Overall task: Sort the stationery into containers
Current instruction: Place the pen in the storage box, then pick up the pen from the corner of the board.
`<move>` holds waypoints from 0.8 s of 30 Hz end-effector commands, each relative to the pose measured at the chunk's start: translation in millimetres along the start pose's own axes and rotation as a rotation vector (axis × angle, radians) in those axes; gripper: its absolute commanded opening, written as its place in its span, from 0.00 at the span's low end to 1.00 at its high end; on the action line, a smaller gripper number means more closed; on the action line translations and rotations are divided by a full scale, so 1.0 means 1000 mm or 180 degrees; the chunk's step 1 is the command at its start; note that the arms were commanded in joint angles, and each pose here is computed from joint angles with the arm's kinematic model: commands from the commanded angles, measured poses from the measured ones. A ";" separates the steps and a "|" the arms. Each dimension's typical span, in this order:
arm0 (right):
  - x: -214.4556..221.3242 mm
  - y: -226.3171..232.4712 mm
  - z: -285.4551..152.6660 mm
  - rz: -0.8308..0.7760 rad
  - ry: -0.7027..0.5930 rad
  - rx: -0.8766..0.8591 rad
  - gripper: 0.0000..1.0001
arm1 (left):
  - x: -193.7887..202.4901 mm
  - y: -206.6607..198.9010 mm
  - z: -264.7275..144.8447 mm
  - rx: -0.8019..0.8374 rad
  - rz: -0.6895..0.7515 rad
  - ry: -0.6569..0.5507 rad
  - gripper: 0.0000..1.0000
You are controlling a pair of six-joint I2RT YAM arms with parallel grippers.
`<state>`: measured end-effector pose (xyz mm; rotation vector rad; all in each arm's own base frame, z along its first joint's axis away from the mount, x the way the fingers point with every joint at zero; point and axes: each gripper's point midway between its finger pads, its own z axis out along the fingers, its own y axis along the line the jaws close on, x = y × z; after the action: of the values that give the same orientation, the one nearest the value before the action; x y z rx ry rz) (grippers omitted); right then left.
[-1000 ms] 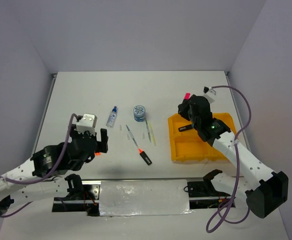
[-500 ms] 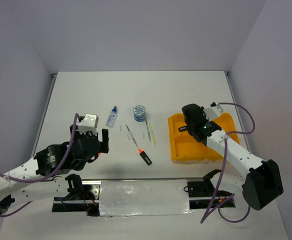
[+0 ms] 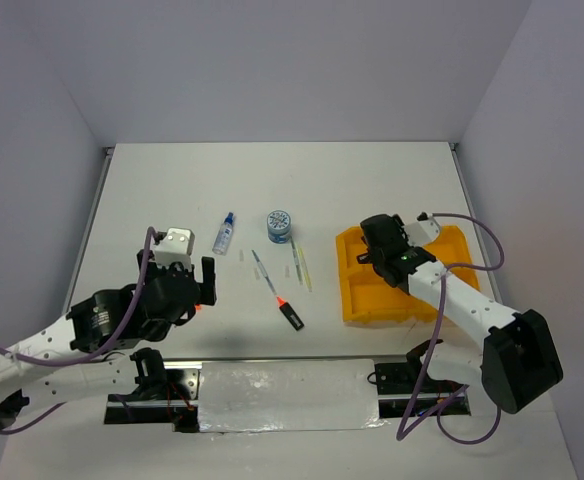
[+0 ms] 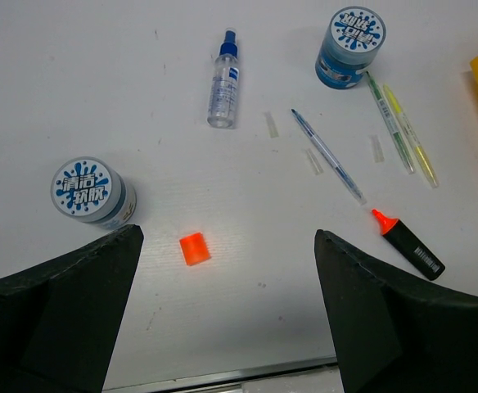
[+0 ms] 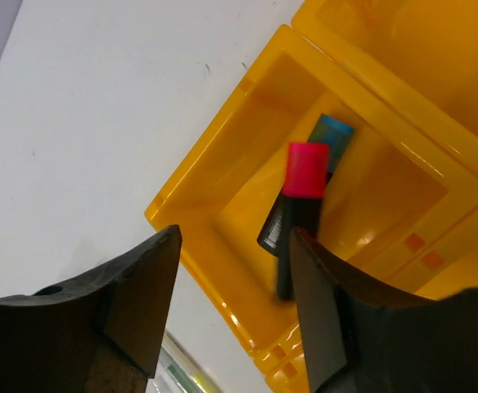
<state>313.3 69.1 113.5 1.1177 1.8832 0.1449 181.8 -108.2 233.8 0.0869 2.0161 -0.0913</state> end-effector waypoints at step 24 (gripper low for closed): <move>0.176 0.078 -0.176 -0.4175 0.1374 -0.2847 0.98 | -0.007 0.057 -0.013 -0.0960 -0.0483 -0.0159 0.99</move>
<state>215.7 311.1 169.8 -0.6558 2.1288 0.5561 179.8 -70.0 234.5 -0.1642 2.0057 0.0480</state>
